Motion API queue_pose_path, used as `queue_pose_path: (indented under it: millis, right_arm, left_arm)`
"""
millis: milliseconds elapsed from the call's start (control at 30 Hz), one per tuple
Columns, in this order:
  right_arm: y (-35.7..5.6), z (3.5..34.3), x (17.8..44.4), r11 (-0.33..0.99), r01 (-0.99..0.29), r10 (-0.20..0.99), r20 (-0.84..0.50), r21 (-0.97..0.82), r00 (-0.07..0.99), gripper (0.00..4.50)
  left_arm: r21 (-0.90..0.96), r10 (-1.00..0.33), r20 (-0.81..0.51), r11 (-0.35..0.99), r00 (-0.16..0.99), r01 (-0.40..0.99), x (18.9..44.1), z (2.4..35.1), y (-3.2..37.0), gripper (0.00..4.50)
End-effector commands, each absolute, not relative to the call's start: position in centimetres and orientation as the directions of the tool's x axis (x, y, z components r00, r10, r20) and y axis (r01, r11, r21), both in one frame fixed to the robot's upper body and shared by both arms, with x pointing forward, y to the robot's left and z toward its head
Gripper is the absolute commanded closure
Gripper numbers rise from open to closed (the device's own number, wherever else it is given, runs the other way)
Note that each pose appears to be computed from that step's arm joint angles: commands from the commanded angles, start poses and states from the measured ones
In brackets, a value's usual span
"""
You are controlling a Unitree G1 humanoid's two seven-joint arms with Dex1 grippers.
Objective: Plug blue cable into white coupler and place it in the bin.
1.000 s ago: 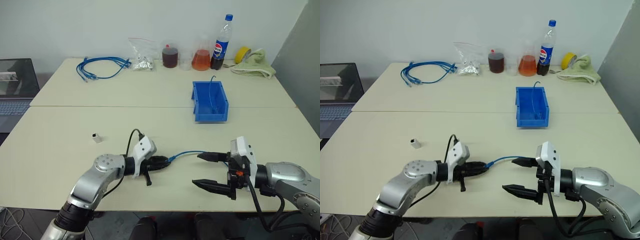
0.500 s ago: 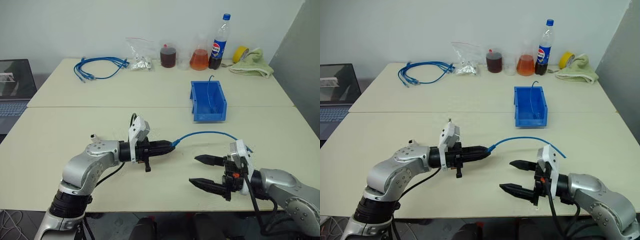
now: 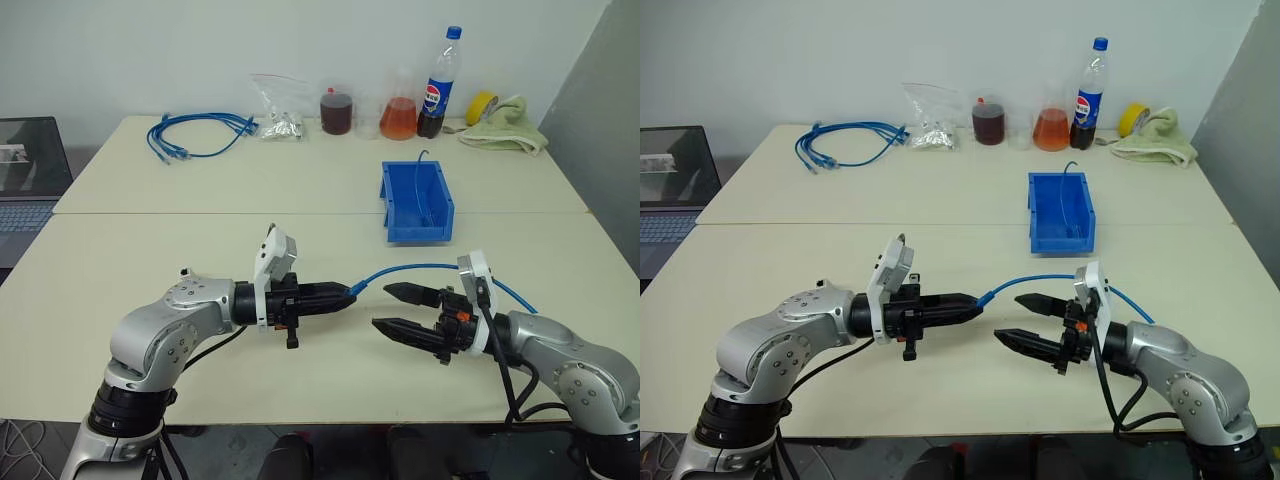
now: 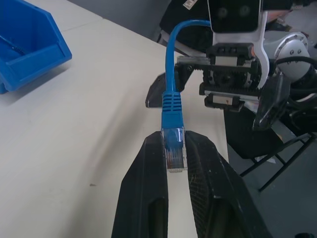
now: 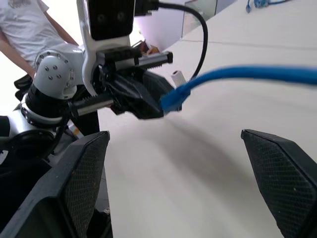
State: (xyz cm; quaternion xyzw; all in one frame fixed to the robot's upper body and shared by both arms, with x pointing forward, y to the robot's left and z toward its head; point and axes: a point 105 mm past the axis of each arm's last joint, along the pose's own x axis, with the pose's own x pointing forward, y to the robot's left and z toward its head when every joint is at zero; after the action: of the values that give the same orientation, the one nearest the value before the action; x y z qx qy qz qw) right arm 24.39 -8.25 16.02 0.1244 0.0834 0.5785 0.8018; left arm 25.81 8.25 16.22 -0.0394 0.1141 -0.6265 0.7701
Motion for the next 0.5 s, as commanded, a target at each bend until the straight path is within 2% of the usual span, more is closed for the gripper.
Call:
queue_pose_path:
  millis: [33,500]
  right_arm:
    - [-7.43,17.34,24.39,0.244,-0.921,0.958,0.071,0.303,0.277,0.00]
    - [-6.45,17.74,24.32,0.160,-0.933,0.974,0.103,0.324,0.202,0.00]
  left_arm:
    - [-0.191,-0.982,-0.105,0.174,0.157,0.966,25.10,17.05,8.03,4.24]
    - [-0.233,-0.986,-0.094,0.155,0.136,0.960,24.86,17.58,8.13,4.24]
